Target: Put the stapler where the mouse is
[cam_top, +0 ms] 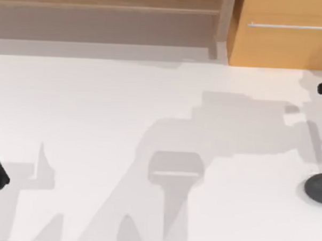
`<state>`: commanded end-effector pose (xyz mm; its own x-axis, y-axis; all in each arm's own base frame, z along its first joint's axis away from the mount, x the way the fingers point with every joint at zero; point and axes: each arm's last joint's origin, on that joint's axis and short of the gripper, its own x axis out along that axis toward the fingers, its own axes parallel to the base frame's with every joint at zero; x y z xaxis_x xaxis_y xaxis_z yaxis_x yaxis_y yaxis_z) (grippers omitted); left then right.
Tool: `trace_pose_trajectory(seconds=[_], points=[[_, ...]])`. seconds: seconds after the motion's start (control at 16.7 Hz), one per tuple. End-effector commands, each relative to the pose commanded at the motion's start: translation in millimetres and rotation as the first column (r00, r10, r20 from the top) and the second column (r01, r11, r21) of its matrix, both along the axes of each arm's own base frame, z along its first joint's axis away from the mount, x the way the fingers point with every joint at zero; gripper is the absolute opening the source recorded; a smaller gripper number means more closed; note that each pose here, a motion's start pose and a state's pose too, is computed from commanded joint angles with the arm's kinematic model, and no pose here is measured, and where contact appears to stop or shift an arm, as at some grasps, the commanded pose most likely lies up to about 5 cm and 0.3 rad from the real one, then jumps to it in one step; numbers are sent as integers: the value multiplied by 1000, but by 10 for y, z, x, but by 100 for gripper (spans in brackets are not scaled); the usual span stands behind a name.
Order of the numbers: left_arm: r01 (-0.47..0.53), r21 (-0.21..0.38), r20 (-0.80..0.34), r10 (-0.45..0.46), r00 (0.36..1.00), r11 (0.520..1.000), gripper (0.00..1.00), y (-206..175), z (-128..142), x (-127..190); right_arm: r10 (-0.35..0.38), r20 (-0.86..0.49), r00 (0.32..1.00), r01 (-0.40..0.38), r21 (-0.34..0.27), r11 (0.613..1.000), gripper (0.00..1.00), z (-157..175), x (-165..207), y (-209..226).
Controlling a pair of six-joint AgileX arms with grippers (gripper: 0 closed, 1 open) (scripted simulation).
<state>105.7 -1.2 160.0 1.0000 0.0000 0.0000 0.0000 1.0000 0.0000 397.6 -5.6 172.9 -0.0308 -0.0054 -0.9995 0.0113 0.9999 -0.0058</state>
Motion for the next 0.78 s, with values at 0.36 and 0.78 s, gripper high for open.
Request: trace_pose_trajectory(seconds=[0.36,0.78], points=[[0,0,0,0,1000,1000,100,0,0,0,16,32,999,-16,-5,1000,0,-103,356,342],[0,0,0,0,1000,1000,100,0,0,0,13,35,999,-13,0,1000,0,-104,359,324]])
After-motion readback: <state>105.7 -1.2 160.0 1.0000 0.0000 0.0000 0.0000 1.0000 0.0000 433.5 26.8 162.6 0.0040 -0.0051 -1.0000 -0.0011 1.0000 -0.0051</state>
